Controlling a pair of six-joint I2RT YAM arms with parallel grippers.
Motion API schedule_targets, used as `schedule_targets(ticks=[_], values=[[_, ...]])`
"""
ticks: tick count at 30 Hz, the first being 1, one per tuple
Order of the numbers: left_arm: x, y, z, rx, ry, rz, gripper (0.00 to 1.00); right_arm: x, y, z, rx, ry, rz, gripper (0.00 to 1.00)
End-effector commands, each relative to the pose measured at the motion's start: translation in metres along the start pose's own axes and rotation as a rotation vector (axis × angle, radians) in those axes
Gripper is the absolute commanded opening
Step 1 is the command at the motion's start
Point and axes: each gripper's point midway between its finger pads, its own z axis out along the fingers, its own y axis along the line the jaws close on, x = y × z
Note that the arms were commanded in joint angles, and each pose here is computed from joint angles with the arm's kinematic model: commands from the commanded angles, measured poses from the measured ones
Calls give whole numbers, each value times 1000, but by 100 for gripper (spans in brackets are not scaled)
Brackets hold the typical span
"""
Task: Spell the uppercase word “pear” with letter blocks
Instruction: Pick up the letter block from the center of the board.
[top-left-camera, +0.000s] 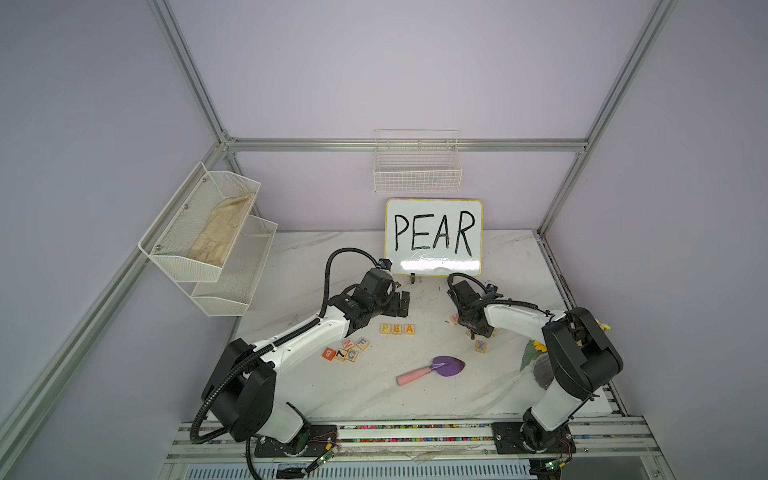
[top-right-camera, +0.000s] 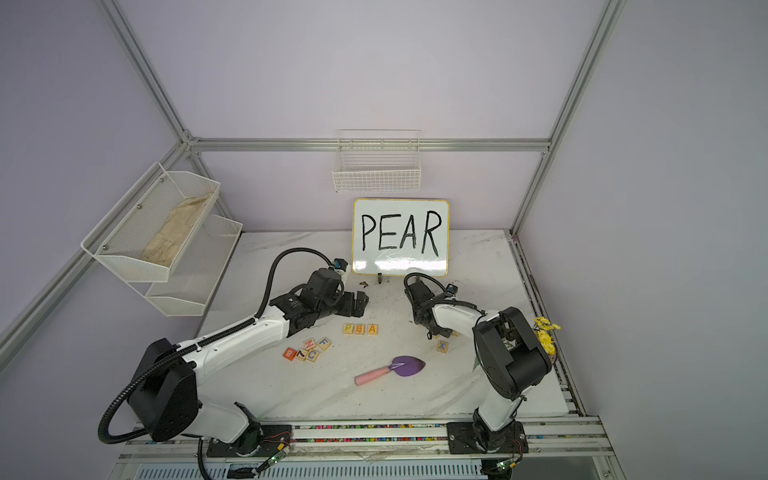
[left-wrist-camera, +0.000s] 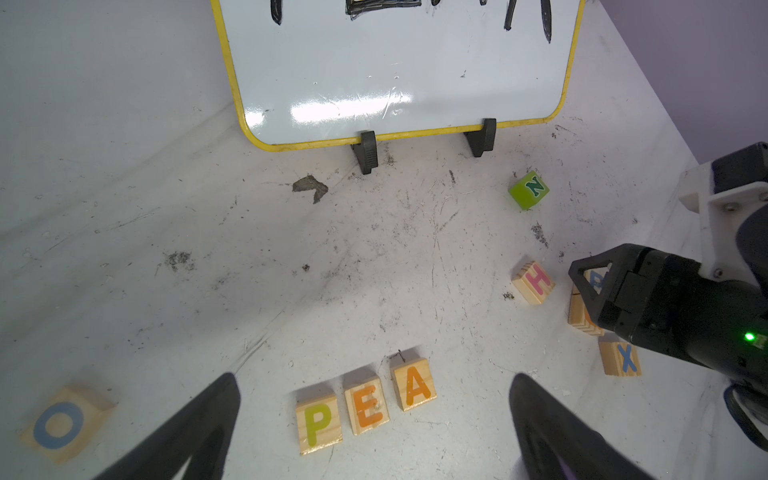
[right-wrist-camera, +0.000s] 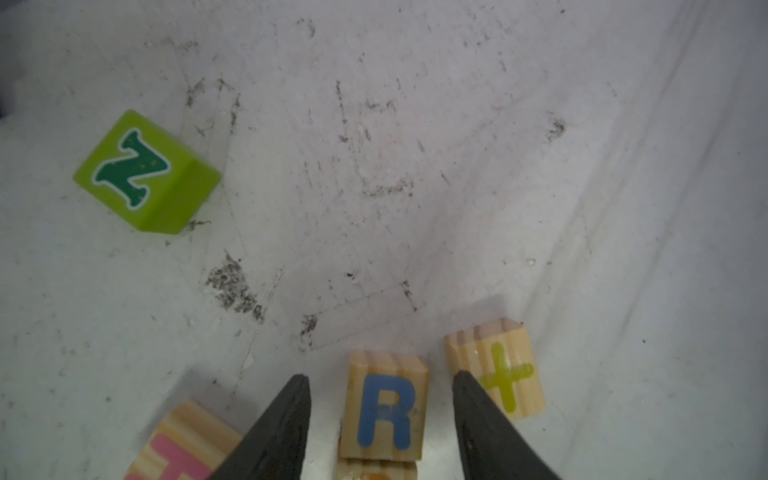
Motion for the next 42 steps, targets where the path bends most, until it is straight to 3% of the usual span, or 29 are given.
schedule_targets(ticks=[1, 14, 32, 42], values=[[-1, 1, -1, 6, -9, 14, 100, 6, -2, 3, 11, 16, 25, 56], [0, -2, 0, 24, -3, 19, 100, 16, -9, 7, 28, 41, 66, 50], [2, -4, 1, 35, 6, 21, 100, 9, -15, 1, 26, 3, 73, 31], [1, -6, 1, 43, 8, 21, 100, -24, -8, -28, -18, -93, -3, 30]])
